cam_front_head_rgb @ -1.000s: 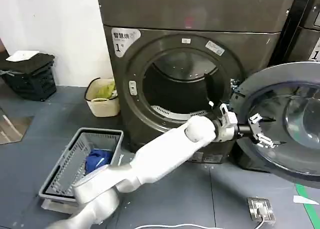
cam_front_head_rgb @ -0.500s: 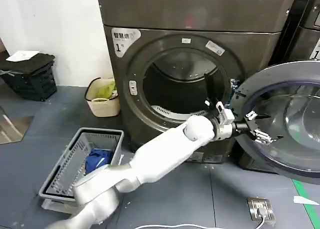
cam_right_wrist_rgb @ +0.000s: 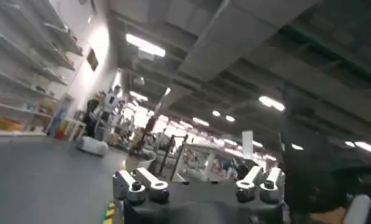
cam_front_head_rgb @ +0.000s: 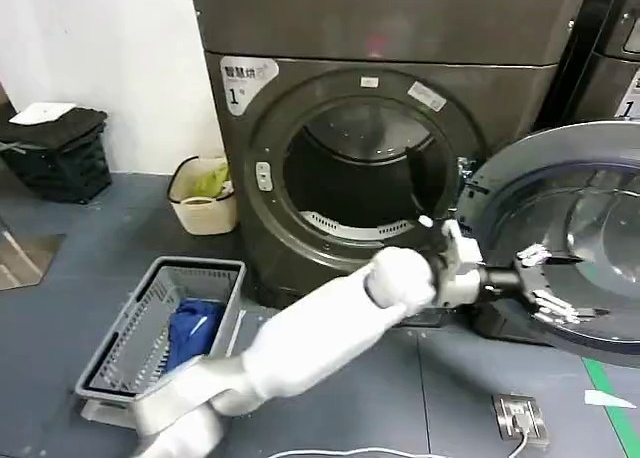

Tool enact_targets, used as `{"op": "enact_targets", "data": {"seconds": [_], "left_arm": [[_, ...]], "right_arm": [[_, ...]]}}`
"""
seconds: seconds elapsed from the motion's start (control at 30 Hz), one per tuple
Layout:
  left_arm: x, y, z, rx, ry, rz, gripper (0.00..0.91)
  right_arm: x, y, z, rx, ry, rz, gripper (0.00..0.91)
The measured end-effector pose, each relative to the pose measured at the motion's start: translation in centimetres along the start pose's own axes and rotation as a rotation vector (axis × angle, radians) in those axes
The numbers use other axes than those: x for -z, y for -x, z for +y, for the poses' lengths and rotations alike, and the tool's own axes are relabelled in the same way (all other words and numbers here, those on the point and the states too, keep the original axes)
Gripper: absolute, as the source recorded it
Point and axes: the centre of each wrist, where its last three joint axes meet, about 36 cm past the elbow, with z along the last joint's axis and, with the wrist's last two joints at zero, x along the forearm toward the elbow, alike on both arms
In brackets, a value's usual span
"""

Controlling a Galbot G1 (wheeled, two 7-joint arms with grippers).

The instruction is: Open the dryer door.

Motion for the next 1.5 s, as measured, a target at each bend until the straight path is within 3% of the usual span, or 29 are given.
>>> {"op": "enact_targets", "data": {"seconds": [0.47, 0.9, 1.2, 1.5], "left_arm": [[0.0, -14.4, -2.6, 0.246, -0.167, 0.034, 0.907], [-0.2, -28.5, -7.8, 0.553, -0.168, 0.218, 0.907], [-1.5, -35.5, -8.8, 0.711, -0.116, 0.396, 0.907], [-2.0, -42.2, -6.3, 0.749, 0.195, 0.776, 0.907]], "right_arm": [[1.3, 4.6, 1.6, 0.036, 0.002, -0.063, 0.907], [1.3, 6.7, 4.3, 0.092, 0.017, -0.071, 0.907], [1.6, 7.2, 5.6, 0.134, 0.021, -0.085, 0.907], [1.4, 6.8, 7.7, 0.187, 0.026, -0.097, 0.907]]}}
